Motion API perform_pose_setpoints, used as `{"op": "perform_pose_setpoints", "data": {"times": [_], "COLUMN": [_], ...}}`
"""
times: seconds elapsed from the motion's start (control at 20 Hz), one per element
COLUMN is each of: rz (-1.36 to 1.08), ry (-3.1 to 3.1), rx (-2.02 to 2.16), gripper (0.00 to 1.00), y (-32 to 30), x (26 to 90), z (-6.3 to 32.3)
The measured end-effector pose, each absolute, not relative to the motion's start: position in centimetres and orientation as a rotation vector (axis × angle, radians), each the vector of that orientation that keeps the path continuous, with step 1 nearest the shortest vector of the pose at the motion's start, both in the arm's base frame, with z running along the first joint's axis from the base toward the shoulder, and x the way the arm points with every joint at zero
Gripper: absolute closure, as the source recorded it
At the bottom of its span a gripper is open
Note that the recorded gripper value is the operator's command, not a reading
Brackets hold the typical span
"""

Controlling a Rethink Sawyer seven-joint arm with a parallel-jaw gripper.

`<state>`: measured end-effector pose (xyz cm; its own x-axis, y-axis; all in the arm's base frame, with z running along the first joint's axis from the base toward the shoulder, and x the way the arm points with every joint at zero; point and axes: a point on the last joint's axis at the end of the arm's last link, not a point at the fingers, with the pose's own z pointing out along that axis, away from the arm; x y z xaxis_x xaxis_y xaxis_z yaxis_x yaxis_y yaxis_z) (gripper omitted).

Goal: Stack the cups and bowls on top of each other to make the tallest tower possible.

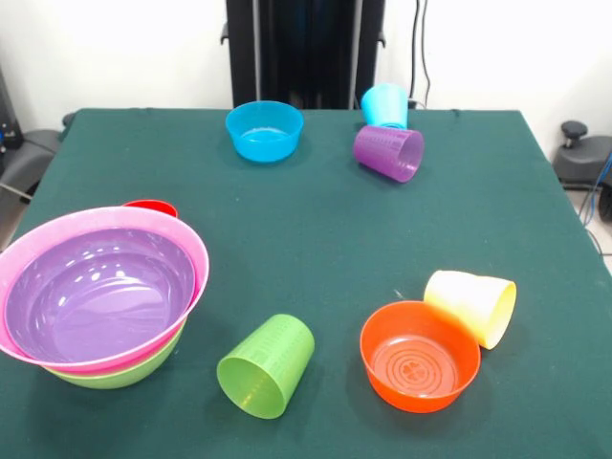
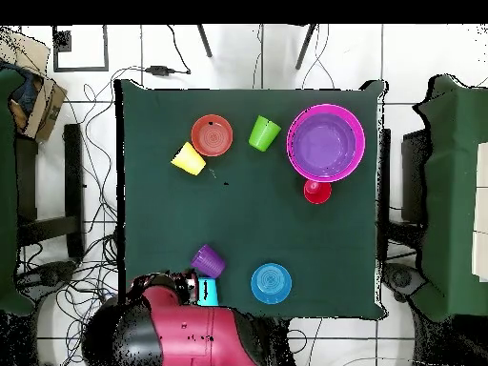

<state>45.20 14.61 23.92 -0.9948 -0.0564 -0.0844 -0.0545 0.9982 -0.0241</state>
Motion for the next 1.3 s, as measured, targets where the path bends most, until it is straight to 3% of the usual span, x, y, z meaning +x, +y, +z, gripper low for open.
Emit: {"op": "perform_pose_setpoints", "data": {"times": [0.6, 1.05, 1.3], "rz": [-0.049, -0.028, -0.038], "ry": [2.974, 3.037, 3.056], "rx": [0.067, 0.289, 0.428], "gripper": [0.0, 0.0, 0.0], "y": [13.8, 21.0, 20.9], "x": [42.8, 35.5, 33.8], "z": [14.7, 13.3, 12.7]}}
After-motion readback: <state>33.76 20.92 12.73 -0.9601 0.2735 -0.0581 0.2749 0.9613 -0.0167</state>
